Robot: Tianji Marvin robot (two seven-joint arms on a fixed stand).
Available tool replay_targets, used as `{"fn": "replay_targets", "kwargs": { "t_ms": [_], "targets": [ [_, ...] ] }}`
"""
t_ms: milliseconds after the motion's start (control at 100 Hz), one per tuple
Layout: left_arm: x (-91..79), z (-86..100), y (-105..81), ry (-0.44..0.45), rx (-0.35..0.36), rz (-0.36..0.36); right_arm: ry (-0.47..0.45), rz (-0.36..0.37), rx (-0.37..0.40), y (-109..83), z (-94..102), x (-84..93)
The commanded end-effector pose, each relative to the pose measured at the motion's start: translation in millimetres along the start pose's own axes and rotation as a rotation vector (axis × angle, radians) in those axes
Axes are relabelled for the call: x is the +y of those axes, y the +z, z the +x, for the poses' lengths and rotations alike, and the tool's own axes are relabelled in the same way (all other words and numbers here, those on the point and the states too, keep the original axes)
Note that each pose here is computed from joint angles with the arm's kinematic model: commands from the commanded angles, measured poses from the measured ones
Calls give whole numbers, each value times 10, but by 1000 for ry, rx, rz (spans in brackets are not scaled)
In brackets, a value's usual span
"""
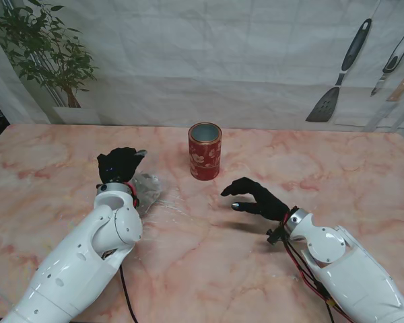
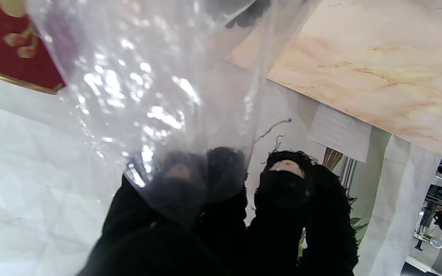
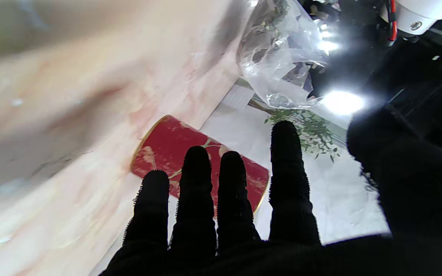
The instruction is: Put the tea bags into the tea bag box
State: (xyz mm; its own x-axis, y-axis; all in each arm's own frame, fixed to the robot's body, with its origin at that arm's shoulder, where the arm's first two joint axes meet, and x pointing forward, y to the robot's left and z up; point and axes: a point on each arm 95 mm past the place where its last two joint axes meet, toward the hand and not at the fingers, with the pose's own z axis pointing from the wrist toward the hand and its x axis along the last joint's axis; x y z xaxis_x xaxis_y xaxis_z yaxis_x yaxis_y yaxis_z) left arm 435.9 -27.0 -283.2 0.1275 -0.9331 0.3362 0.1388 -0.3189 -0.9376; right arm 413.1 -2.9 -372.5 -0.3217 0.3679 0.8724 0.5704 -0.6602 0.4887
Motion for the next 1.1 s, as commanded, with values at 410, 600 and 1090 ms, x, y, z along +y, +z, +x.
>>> {"fn": "replay_targets", "kwargs": {
  "t_ms": [410,600,1090],
  "targets": [
    [-14,504,-443,-110,90,7,55,120,101,410,164,21],
    [18,620,-555,-157,103,-3,44,126,123,499,203,-39],
    [209,774,-1002,-318,224,1,102,85,107,604,168,-98]
  ]
}}
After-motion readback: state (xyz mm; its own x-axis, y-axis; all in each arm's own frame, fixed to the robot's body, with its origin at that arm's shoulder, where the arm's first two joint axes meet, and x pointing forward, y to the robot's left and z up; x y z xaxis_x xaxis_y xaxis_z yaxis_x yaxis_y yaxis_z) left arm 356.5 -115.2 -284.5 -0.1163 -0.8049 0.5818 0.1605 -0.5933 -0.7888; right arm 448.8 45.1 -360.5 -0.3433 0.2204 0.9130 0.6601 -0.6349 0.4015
